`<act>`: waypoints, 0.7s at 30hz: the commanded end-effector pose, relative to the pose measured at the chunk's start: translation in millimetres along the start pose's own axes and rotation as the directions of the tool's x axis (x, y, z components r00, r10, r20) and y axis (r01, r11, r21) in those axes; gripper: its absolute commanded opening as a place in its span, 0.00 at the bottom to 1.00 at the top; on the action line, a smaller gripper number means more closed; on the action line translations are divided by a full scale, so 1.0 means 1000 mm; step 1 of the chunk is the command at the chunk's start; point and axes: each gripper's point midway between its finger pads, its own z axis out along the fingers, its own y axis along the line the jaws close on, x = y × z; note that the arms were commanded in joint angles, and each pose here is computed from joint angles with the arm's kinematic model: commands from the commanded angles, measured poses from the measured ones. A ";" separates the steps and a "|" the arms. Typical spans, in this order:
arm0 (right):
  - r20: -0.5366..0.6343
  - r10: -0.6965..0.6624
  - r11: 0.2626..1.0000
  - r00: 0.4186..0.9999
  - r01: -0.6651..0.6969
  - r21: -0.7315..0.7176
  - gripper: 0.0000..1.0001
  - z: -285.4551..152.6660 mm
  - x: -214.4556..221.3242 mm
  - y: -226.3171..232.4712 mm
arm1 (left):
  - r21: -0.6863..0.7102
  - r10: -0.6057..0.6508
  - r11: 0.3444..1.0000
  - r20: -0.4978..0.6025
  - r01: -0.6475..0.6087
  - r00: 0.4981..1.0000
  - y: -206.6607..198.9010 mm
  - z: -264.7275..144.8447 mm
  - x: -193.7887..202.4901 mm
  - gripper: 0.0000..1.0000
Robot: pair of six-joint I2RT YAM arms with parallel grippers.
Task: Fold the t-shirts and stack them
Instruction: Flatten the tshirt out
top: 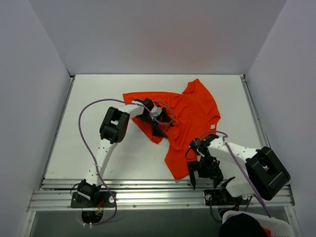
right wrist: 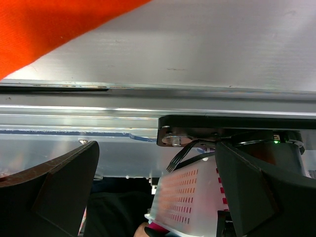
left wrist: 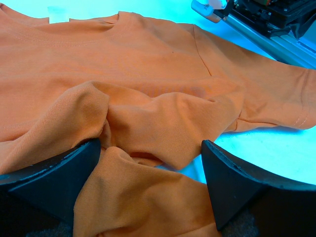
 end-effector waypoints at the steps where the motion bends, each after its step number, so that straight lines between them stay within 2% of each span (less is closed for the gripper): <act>1: -0.024 -0.017 0.999 1.000 0.018 0.044 1.00 -0.006 0.007 -0.007 | -0.039 -0.355 0.935 -0.145 0.353 0.924 -0.038 -0.016 0.114 0.94; 14: -0.084 -0.007 0.991 0.996 0.018 0.129 1.00 -0.004 0.017 -0.013 | -0.037 -0.353 0.935 -0.142 0.351 0.925 -0.039 -0.015 0.113 0.94; 17: -0.132 0.014 0.987 0.991 0.007 0.160 1.00 -0.014 0.022 -0.017 | -0.039 -0.353 0.935 -0.142 0.351 0.925 -0.038 -0.016 0.114 0.94; 21: -0.100 -0.008 0.991 0.995 0.021 0.130 1.00 -0.016 0.016 -0.014 | -0.038 -0.352 0.936 -0.144 0.350 0.925 -0.038 -0.015 0.114 0.94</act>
